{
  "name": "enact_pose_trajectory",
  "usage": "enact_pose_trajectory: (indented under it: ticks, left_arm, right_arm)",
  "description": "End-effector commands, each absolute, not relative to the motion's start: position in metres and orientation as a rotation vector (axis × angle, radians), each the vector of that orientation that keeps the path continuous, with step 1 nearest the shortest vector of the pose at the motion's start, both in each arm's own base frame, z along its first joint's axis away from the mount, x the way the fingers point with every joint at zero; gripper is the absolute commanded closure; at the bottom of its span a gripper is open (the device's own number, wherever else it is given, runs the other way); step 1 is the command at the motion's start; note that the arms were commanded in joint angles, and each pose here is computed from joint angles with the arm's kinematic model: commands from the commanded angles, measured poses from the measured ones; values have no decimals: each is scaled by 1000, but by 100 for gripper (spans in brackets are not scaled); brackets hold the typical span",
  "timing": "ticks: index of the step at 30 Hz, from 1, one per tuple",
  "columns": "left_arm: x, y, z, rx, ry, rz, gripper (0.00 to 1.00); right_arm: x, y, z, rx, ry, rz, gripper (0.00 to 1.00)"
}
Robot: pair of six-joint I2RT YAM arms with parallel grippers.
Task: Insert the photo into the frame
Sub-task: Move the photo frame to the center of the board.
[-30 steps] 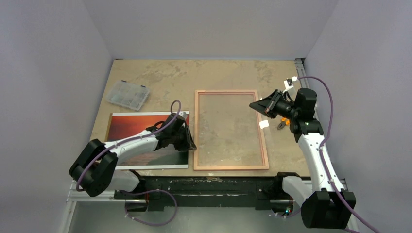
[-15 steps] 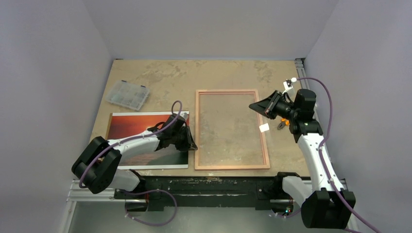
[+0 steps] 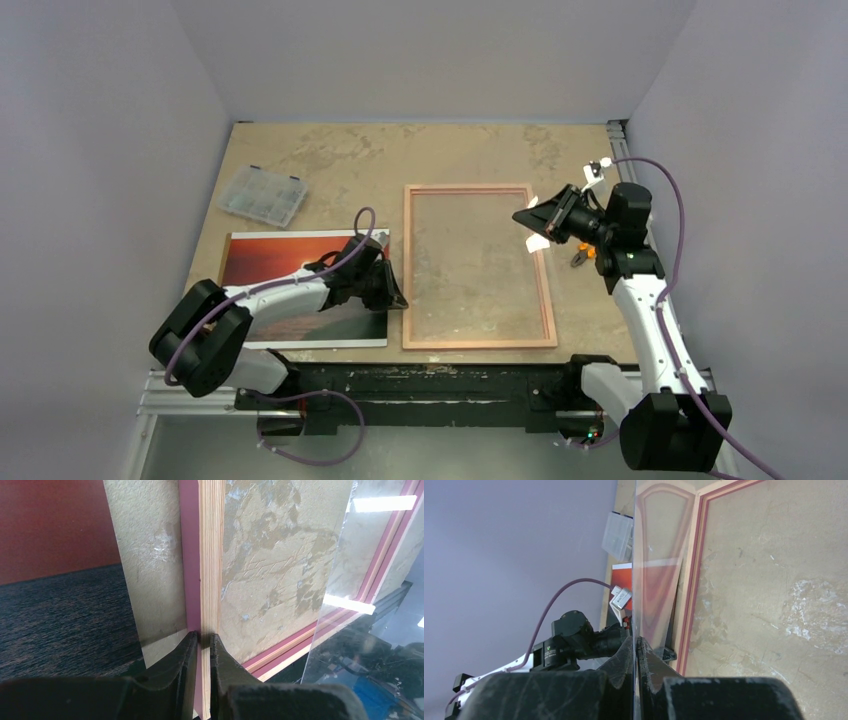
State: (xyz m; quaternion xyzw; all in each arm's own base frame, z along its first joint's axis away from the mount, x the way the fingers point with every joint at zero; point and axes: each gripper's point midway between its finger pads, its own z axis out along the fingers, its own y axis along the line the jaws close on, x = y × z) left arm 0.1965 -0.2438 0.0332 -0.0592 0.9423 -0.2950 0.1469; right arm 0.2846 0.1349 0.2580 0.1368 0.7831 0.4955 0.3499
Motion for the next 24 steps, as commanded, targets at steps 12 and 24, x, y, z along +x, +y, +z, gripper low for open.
enact_pose_trajectory:
  ticks: [12,24]
  left_arm:
    - [187,-230,6,-177,2832,-706,95]
    - [185,-234,6,-182,2822,-732,96]
  right_arm:
    - [300,132,290,228,1875,1249,100]
    - [311,129,260,297,1918,1242,100]
